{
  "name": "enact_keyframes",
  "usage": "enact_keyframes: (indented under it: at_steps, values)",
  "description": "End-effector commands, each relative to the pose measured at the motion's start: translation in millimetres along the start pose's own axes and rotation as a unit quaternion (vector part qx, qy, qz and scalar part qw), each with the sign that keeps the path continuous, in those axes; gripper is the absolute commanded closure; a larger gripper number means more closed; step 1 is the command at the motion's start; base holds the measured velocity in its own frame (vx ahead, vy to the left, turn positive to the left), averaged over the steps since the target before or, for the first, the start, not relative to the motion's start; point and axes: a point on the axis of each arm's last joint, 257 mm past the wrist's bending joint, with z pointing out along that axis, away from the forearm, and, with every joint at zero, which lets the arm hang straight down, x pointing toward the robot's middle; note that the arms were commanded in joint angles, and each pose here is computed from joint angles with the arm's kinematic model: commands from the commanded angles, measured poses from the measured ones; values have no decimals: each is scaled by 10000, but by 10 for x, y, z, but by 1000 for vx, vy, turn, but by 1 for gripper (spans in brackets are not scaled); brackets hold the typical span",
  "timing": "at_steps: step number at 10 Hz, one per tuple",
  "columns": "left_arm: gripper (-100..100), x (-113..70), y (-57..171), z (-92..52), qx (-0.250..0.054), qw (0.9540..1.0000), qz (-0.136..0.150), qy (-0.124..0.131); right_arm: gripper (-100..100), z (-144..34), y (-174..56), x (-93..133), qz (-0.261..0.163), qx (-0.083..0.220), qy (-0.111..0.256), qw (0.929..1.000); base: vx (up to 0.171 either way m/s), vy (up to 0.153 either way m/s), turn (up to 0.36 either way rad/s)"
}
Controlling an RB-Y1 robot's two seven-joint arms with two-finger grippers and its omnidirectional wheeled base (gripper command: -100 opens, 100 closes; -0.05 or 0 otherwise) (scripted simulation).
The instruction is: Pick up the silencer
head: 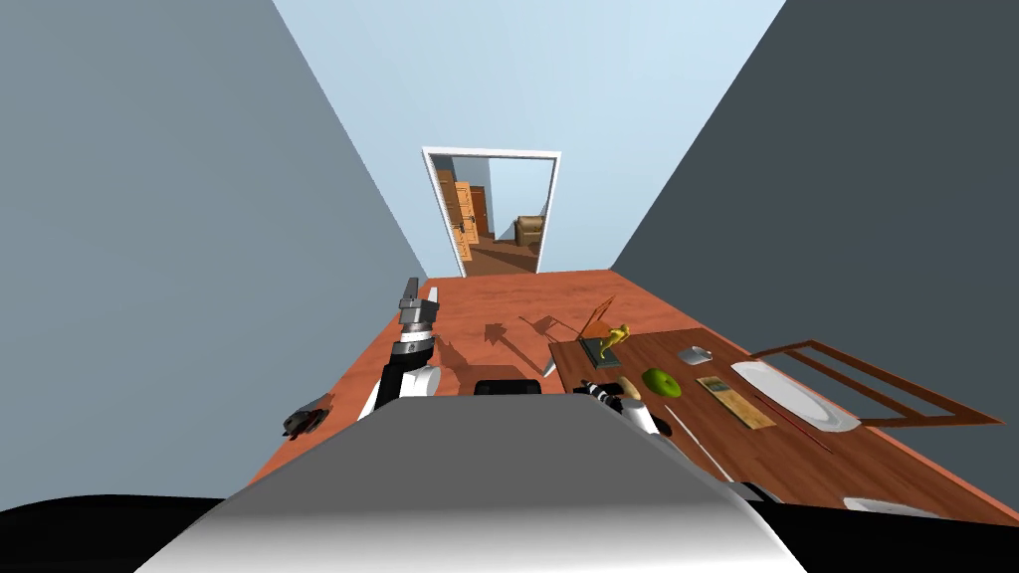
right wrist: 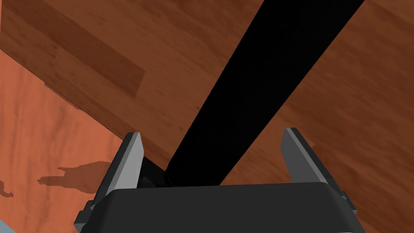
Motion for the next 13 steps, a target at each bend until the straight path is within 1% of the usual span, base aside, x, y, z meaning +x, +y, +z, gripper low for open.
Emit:
enact_keyframes:
  at_steps: [1, 2, 3, 4, 7, 8, 9, 10, 11, 13]
  values:
    - [0, 0, 0, 0, 0, 10000, 0, 0, -100, -12, 76, -18, 224, -53, -48, 9997, 9, -27, 70]
    - [0, 0, 0, 0, 0, 10000, 0, 0, -100, -28, 161, -30, 607, -101, -99, 9981, 13, -28, 98]
    - [0, 0, 0, 0, 0, 10000, 0, 0, -100, -28, 161, -30, 607, -101, -99, 9981, 12, -28, 49]
    - [0, 0, 0, 0, 0, 10000, 0, 0, -100, -38, 190, -28, 934, -100, -131, 9955, 13, -35, 89]
    - [0, 0, 0, 0, 0, 10000, 0, 0, -100, -94, 413, -83, 1770, -253, -211, 9837, 12, -53, 129]
    - [0, 0, 0, 0, 0, 10000, 0, 0, -100, -82, 351, -59, 1740, -191, -203, 9843, 11, -33, 8]
    - [0, 0, 0, 0, -1, 10000, 0, 0, -100, -94, 413, -83, 1770, -253, -211, 9837, 5, -11, -17]
    - [0, 0, 0, 0, 0, 10000, 0, 0, -100, -108, 453, -92, 1956, -278, -222, 9800, 1, -15, 47]
    - [0, 0, 0, 0, 0, 10000, 0, 0, -100, -108, 453, -92, 1956, -278, -222, 9800, 4, -18, 35]
    - [0, 0, 0, 0, 0, 10000, 0, 0, -100, -130, 516, -111, 2192, -322, -236, 9749, -2, -35, 39]
